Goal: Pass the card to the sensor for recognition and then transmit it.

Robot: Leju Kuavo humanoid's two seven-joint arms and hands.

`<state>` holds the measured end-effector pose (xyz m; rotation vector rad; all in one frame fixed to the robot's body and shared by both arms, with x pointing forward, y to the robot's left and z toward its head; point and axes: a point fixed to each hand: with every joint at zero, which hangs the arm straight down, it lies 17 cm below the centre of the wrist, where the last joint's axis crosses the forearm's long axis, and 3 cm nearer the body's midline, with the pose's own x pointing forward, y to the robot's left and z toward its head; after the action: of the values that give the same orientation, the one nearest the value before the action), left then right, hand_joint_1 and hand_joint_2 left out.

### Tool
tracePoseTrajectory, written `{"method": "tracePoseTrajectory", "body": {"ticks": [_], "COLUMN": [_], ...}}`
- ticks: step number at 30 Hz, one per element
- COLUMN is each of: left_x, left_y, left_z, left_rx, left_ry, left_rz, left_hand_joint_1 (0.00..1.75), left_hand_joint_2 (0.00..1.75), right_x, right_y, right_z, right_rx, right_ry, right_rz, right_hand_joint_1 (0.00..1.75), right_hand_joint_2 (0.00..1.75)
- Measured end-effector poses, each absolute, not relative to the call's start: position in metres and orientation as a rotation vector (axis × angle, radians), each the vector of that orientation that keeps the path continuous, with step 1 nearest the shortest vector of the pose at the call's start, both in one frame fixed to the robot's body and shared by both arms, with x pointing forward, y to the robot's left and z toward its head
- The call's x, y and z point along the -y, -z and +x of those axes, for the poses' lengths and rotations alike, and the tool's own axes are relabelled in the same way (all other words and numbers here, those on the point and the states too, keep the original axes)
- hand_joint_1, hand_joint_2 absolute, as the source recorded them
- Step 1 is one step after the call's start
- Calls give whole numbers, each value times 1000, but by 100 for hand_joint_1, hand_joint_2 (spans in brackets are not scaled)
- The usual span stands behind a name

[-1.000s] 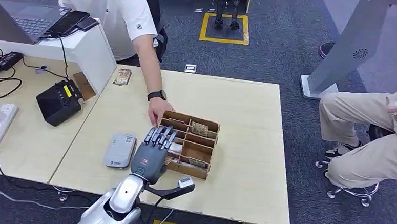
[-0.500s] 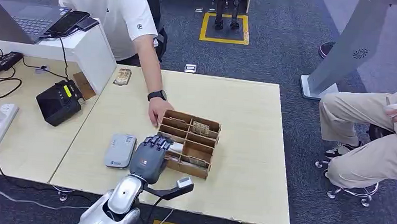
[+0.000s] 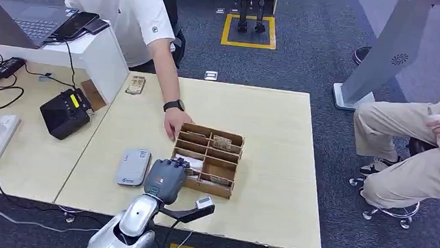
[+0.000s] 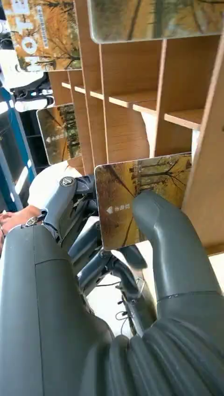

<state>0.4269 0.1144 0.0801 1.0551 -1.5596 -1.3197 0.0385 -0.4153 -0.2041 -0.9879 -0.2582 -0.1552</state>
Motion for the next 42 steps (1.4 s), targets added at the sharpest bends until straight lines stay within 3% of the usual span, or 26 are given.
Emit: {"method": "tracePoseTrajectory", "body": {"ticks": [11,23,27,33,38,42], "left_x": [-109,-112,-116,-121,-147,-152], "left_y": [-109,-111,-158,-234,-258,-280], "left_z": [419,419,413,408,432,459], "left_rx": [1743,1756,1946,2222,2191,2171], "left_ry": [1177,1157,960,621,229,69], "left_rz": [1041,1043,1071,887,650,500], "left_hand_joint_1": [175,175,175,175,175,175], "left_hand_joint_2": [175,175,175,175,175,175], "right_x": [416,416,416,416,416,415], "right_y": [203,203,202,202,202,201], "right_z": [41,41,42,42,45,49], "right_rx": [278,278,288,288,296,311], "right_ry": [151,151,162,160,141,119], "right_rz": [-991,-991,-994,-993,-993,-992], "right_hand_joint_1": [0,0,0,0,0,0], "right_hand_joint_2": [175,175,175,175,175,175]}}
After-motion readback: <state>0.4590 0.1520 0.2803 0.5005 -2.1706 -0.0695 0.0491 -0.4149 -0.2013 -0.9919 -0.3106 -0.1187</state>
